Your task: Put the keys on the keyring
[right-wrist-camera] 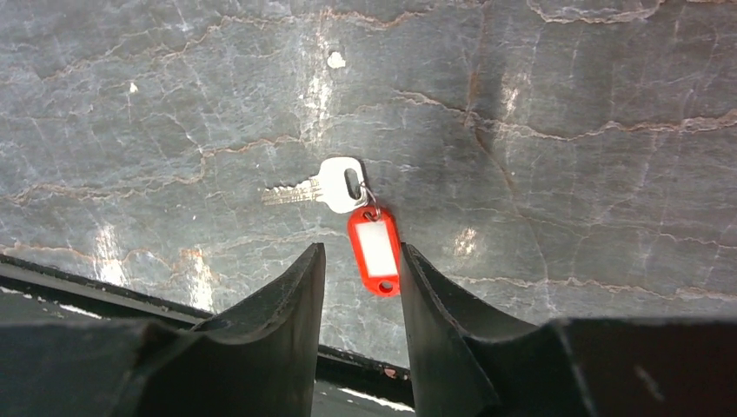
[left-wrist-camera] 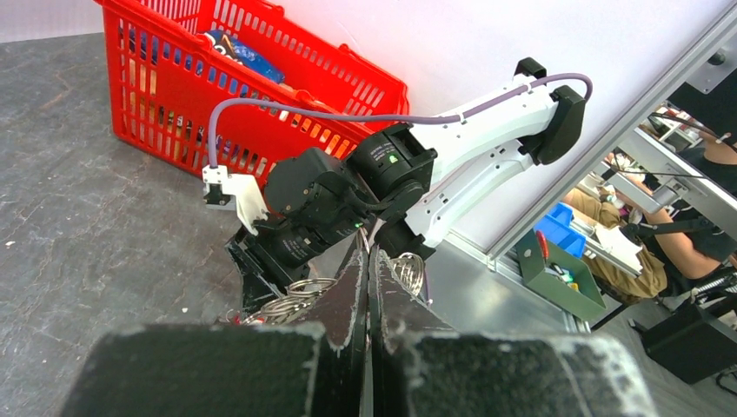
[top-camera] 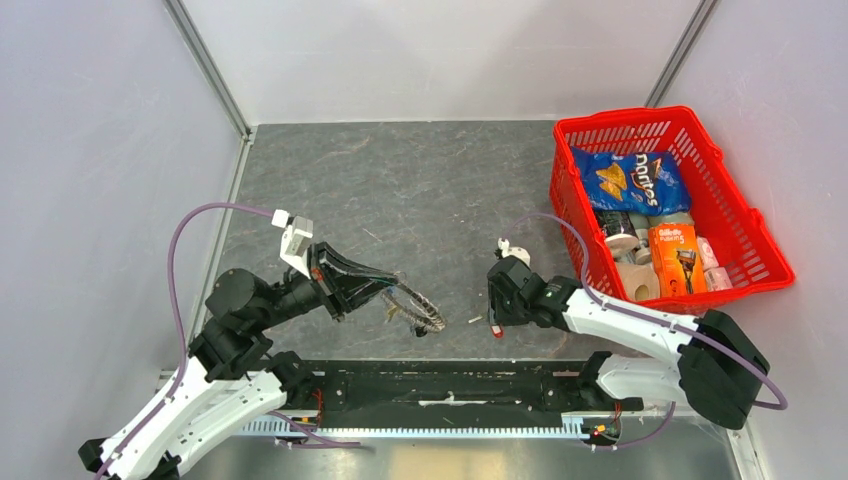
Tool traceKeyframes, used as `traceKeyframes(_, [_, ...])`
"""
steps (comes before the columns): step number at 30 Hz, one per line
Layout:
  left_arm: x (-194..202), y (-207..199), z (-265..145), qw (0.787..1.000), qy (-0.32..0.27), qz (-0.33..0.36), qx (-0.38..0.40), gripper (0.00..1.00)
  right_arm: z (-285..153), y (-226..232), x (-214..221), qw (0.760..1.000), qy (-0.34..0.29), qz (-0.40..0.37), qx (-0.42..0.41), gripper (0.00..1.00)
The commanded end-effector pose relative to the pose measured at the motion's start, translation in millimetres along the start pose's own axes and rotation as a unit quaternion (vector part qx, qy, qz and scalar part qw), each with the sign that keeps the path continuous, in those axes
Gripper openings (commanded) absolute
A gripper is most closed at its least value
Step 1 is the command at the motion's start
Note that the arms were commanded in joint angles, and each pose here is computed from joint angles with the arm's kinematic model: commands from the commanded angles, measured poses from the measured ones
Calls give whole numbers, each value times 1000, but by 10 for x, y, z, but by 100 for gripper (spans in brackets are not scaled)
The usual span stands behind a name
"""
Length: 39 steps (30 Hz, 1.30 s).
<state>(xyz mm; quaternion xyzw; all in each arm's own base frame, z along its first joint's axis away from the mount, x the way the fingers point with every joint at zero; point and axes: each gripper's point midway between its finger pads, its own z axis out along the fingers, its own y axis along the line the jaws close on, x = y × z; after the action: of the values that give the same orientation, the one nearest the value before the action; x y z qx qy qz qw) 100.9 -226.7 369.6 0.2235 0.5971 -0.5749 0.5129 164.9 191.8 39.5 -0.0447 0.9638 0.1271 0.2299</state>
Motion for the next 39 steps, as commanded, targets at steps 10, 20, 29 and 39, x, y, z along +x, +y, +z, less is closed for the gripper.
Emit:
traceKeyframes(10, [-131, -82, 50, 999, -19, 29, 23, 2, 213, -38, -78, 999, -29, 38, -10, 33])
traceKeyframes(20, [-132, -71, 61, 999, -19, 29, 21, 2, 290, 5, -94, 999, -27, 38, -21, 24])
traceKeyframes(29, [-129, -65, 63, 999, -18, 29, 19, 2, 259, -23, -90, 999, -29, 35, -19, 1])
traceKeyframes(39, [-148, -99, 39, 999, -22, 25, 23, 2, 39, 81, -210, 998, -42, 17, -46, 0])
